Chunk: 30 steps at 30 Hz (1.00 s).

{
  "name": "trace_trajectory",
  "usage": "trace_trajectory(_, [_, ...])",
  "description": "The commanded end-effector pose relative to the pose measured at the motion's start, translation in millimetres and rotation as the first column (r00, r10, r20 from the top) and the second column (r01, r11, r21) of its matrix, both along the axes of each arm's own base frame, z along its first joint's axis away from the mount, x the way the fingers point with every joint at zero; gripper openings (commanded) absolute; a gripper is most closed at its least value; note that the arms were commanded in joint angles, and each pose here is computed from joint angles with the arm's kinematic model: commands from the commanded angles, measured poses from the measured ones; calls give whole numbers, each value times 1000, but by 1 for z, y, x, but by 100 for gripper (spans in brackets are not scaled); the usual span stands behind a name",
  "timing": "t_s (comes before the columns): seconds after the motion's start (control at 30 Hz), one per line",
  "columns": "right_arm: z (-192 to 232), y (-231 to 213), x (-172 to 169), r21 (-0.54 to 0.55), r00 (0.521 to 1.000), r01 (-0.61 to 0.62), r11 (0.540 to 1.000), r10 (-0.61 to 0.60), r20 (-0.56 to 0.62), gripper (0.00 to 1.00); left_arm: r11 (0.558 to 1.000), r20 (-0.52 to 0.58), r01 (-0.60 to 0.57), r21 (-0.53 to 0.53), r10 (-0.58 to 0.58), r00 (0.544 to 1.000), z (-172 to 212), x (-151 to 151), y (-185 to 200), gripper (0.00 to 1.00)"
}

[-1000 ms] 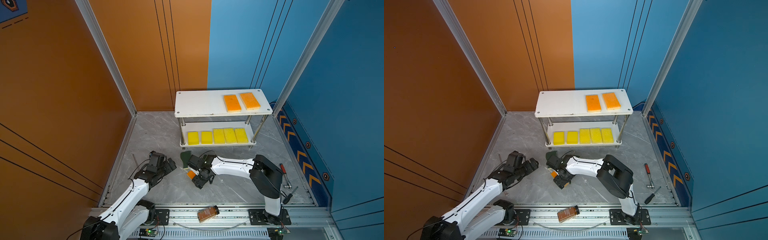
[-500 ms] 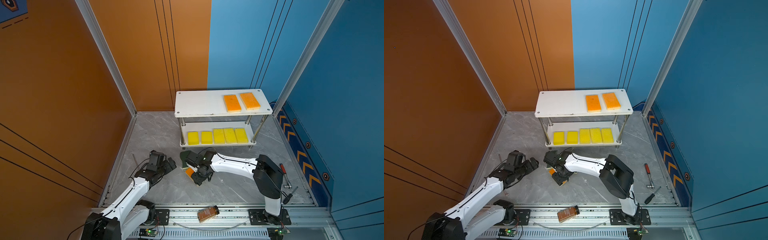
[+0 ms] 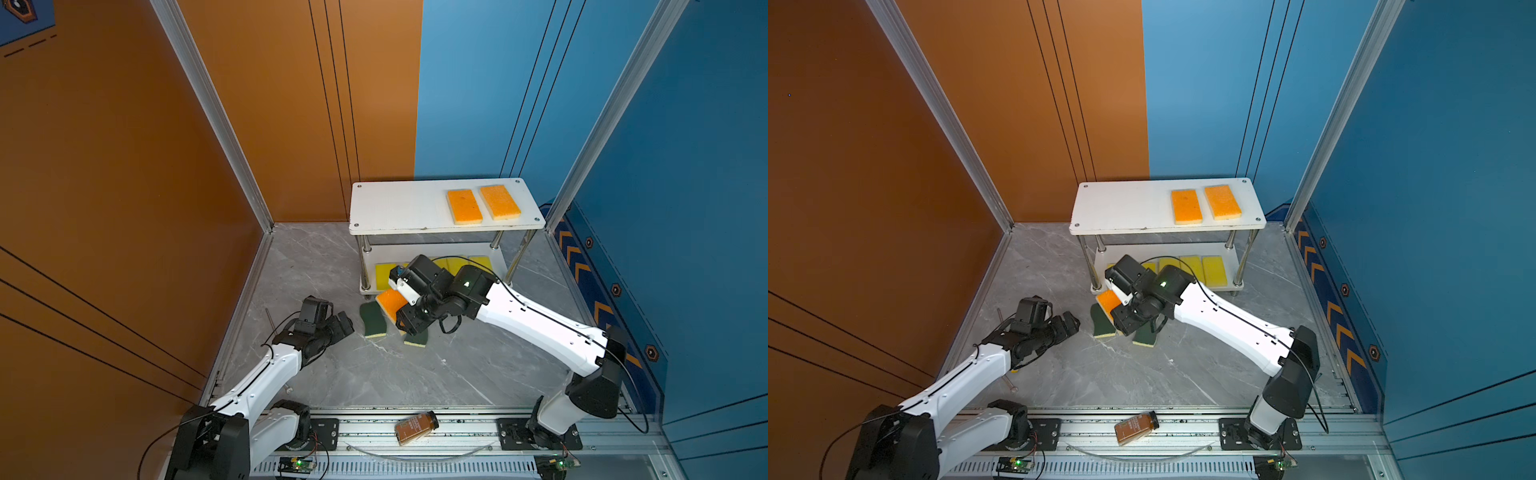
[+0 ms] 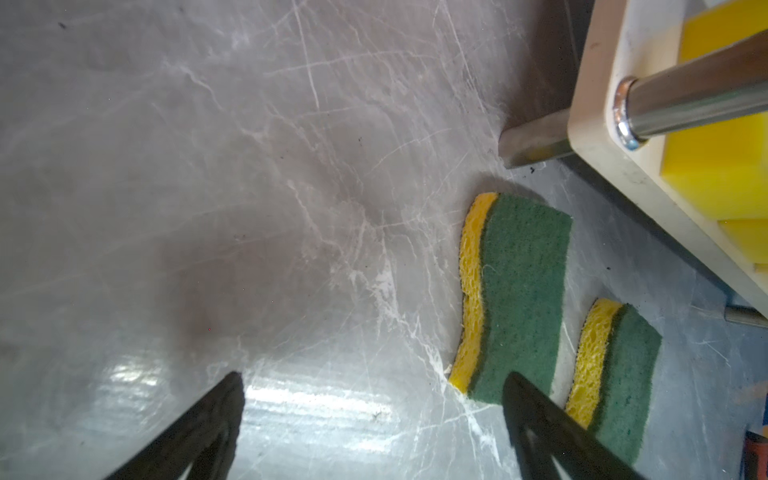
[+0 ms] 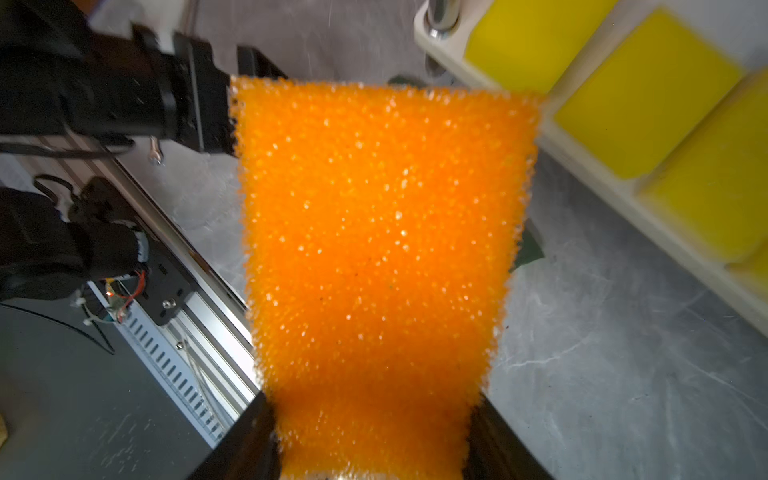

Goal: Place and organize the cleaning sponges onto the shelf
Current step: 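Lift the orange sponge and carry it up to the top shelf with the right gripper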

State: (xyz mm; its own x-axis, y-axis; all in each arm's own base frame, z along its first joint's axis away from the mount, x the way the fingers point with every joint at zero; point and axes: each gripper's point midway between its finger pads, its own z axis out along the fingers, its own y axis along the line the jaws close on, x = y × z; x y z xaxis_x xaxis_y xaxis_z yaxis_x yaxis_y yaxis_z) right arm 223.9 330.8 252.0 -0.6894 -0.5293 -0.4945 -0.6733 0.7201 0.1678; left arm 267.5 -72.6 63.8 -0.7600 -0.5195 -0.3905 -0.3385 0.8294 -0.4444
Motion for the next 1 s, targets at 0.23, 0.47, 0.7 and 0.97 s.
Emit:
trace_trajectory(0.23, [102,-29,47,171,964,215,962,-237,123,57,997,61,68,-30,-66,996,21,20,-9,98])
trace_trajectory(0.47, [146,-67,107,257,854,401,879,-461,242,56,995,64,84,-50,-81,995,23,22,-13,98])
trace_trajectory(0.7, [165,-98,168,337,727,530,778,-621,292,59,995,76,79,-56,-75,994,28,21,-13,98])
trace_trajectory(0.97, [159,-100,198,337,691,557,759,-648,319,58,997,86,55,-54,-50,995,32,17,-10,98])
